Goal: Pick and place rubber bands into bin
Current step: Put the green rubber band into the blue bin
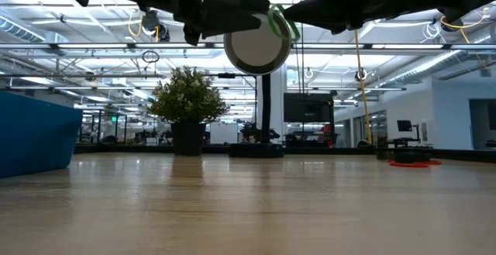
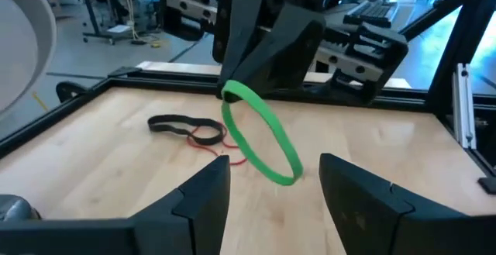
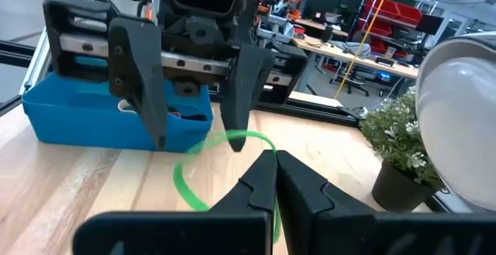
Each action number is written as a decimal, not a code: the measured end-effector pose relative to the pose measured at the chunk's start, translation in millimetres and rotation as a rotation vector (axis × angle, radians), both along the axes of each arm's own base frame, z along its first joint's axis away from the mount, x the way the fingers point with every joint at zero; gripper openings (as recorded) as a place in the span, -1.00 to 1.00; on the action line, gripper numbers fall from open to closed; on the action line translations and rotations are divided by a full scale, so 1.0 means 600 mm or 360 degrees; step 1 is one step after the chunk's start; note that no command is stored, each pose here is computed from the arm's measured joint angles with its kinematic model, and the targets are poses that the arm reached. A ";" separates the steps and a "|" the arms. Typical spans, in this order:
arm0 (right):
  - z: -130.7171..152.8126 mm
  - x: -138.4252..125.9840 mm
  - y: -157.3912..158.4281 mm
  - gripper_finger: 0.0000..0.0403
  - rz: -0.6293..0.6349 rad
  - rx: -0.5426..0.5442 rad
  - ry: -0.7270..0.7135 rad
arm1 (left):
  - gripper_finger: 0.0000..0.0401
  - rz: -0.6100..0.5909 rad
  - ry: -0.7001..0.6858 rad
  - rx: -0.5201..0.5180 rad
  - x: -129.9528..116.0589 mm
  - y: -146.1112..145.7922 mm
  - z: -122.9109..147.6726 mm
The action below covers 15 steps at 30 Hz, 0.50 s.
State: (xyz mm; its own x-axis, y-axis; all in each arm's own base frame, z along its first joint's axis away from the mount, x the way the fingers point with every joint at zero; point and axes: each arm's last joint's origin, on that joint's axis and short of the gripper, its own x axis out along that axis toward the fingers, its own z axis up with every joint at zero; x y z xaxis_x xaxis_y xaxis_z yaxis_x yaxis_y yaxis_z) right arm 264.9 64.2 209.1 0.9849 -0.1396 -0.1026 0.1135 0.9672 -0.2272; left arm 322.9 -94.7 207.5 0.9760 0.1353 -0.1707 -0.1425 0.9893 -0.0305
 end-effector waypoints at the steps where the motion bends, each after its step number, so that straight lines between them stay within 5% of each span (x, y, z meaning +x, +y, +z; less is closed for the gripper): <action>1: 0.000 0.000 0.000 -1.00 0.0000 0.0000 0.0000 | 0.03 0.0001 0.0000 -0.0004 0.000 0.000 0.000; 15: 0.001 0.000 0.000 -1.00 -0.0003 -0.0014 -0.0010 | 0.03 0.0001 -0.0062 -0.0129 0.010 -0.004 -0.014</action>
State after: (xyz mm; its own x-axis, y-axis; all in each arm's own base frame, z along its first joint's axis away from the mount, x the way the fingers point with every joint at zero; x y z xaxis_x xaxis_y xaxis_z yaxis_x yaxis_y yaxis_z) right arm 264.9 64.1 209.9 0.9852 -0.1425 -0.0952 0.1168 0.9649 -0.2352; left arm 329.0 -96.9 199.1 0.9820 0.1231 -0.1433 -0.1402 0.9833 -0.1162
